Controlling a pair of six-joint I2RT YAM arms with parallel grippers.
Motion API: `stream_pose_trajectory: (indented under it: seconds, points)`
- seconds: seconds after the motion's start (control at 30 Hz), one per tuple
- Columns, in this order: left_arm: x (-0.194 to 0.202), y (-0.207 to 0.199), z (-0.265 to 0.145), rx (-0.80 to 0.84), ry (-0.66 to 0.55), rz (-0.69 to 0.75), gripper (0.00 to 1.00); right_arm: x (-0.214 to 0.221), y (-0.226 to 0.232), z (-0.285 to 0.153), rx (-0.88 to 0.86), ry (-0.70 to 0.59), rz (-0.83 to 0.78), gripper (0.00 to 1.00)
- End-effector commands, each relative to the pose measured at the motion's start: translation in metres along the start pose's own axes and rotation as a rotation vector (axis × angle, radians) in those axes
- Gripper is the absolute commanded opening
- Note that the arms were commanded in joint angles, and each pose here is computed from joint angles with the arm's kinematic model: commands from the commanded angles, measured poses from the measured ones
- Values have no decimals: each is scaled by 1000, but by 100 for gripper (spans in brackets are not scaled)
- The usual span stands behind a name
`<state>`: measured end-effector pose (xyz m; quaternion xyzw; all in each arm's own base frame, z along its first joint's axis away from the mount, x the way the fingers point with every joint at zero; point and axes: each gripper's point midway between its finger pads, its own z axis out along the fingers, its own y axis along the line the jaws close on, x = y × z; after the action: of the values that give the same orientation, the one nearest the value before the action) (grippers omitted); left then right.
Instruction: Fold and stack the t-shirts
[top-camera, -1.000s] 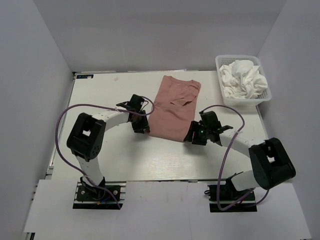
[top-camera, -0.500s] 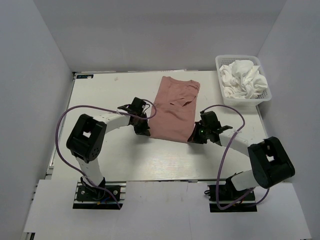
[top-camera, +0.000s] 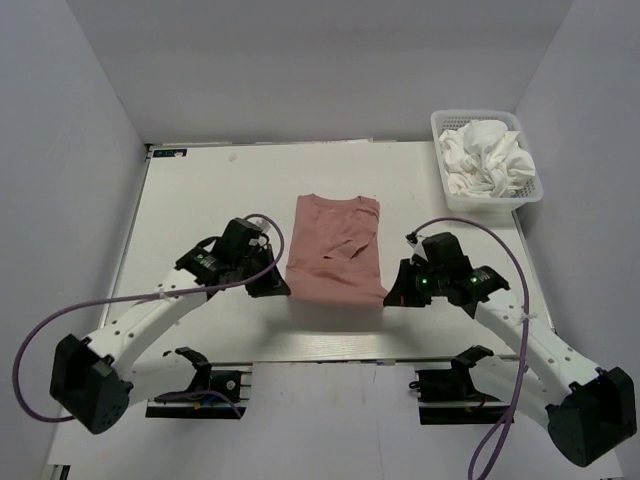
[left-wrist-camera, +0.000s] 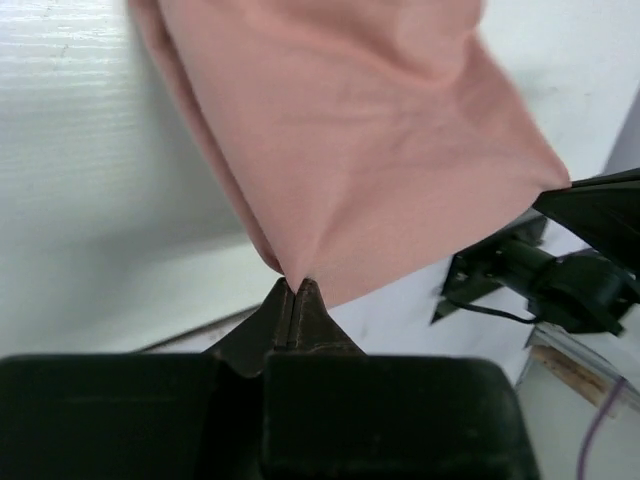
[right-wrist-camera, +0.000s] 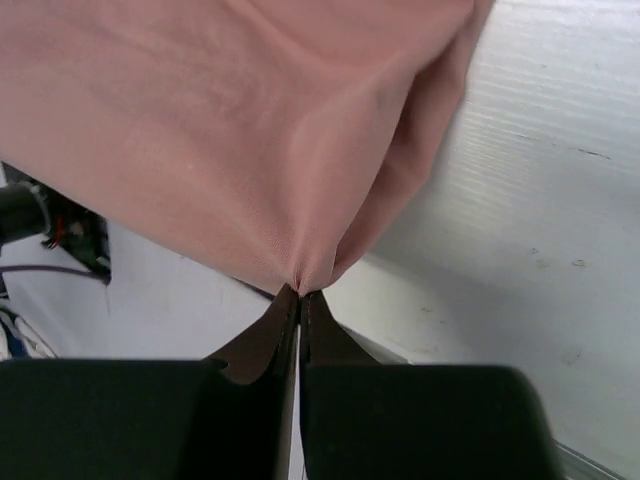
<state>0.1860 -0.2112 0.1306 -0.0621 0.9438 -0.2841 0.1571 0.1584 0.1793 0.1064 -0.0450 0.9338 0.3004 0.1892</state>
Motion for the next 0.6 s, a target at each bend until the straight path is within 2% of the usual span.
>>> stream_pose_trajectory:
  seconds: [0.0,0.1,0.23,0.4,0.57]
  points:
    - [-15,-21,-32,30,-72,-12,0,-12,32,-29,-92,-10,-76,0]
    - [-37,-38,-52,46,-155,10,0,-42,50,-42,-103,-81,-125,0]
    - [-73,-40,-56,-34,-256,9,0,-80,66,-54,-93,-144,-181,0]
    - [-125,-50,-61,-133,-378,3,0,-109,70,-45,-66,-127,-177,0]
    - [-160,-39,-45,-299,-413,-50,0,-135,62,-31,-21,-142,-154,0]
